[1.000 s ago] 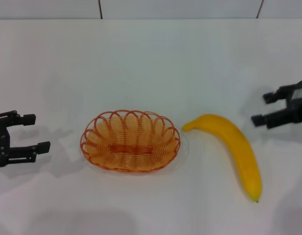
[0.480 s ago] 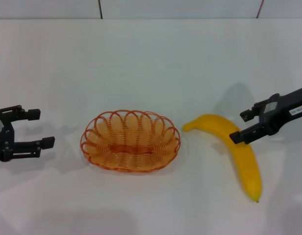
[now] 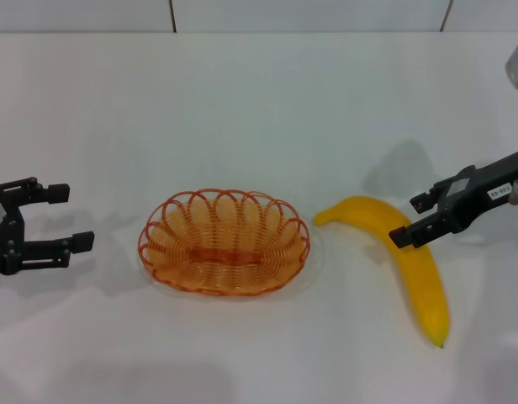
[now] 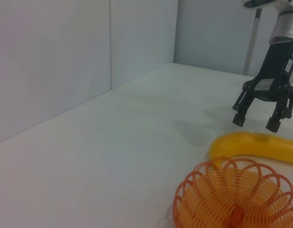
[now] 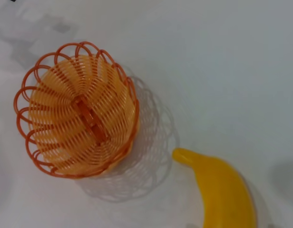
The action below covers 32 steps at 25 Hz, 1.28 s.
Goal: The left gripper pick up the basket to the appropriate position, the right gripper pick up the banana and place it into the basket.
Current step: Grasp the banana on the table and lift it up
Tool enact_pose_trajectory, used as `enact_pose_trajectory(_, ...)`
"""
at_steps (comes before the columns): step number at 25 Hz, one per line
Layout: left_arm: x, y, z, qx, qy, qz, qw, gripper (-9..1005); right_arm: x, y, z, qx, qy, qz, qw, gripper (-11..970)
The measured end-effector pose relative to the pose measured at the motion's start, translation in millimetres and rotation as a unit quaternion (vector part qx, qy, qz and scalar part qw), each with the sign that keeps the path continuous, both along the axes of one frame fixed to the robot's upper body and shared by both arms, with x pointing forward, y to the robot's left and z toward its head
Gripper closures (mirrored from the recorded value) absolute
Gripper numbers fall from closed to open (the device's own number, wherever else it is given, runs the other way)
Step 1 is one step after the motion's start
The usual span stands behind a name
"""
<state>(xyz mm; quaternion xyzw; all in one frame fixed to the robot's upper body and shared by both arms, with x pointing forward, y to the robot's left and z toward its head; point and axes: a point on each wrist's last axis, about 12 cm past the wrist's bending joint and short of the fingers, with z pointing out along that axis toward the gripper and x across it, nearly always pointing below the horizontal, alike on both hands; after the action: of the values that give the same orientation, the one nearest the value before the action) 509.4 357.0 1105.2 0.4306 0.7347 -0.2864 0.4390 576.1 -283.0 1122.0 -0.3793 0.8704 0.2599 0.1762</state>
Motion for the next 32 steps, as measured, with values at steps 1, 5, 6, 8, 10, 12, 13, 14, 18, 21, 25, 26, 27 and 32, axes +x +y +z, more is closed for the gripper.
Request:
enact_pose_trajectory(1, 0.0, 0, 0.0, 0.000, 0.000, 0.000, 1.000, 148, -0.1, 0, -0.2, 0.000, 0.001, -0.001, 1.000, 70)
enact_pose_trajectory(5, 0.0, 0, 0.0, -0.001, 0.001, 0.001, 1.000, 148, -2.0, 1, -4.6, 0.004, 0.016, -0.007, 1.000, 71)
enact_pose_trajectory(6, 0.0, 0, -0.1, -0.001, 0.001, 0.001, 1.000, 148, -2.3, 1, -5.7, 0.005, 0.019, -0.009, 1.000, 71)
enact_pose_trajectory(8, 0.2, 0, 0.3, -0.003, 0.000, 0.001, 1.000, 148, -2.1, 1, -7.4, 0.003, 0.023, -0.015, 1.000, 71)
enact_pose_trajectory(10, 0.5, 0, 0.9, -0.005, -0.002, 0.002, 1.000, 148, -2.4, 0, -9.4, 0.001, 0.027, -0.019, 0.999, 71)
enact_pose_trajectory(12, 0.6, 0, 0.9, -0.005, -0.003, 0.002, 1.000, 147, -3.2, 1, -11.7, 0.002, 0.032, -0.020, 0.999, 71)
enact_pose_trajectory(13, 0.7, -1, 1.0, -0.005, -0.003, 0.001, 1.000, 147, -3.4, 1, -12.4, 0.002, 0.034, -0.020, 0.999, 71)
enact_pose_trajectory(14, 0.8, -1, 1.1, -0.004, -0.003, 0.001, 1.000, 147, -3.3, 1, -12.9, 0.002, 0.035, -0.020, 0.999, 71)
enact_pose_trajectory(18, 1.0, -1, 1.2, -0.005, -0.004, 0.000, 1.000, 147, -1.9, -1, -16.0, -0.011, 0.041, -0.035, 0.998, 71)
enact_pose_trajectory(21, 0.9, -1, 1.2, -0.005, -0.004, 0.000, 1.000, 147, -1.8, 1, -18.8, -0.012, 0.049, -0.038, 0.998, 71)
enact_pose_trajectory(25, 1.0, -1, 1.3, -0.005, -0.004, 0.000, 1.000, 148, -1.4, 1, -19.8, -0.013, 0.050, -0.041, 0.998, 71)
enact_pose_trajectory(26, 1.2, -1, 1.4, -0.005, -0.005, 0.000, 1.000, 148, -1.4, 1, -19.8, -0.013, 0.050, -0.041, 0.998, 71)
enact_pose_trajectory(27, 1.2, -1, 1.5, -0.005, -0.005, 0.000, 1.000, 148, -1.4, 1, -19.9, -0.013, 0.050, -0.041, 0.998, 71)
enact_pose_trajectory(32, 1.4, -1, 1.7, -0.005, -0.005, 0.000, 1.000, 148, -1.7, 1, -20.3, -0.014, 0.053, -0.043, 0.998, 71)
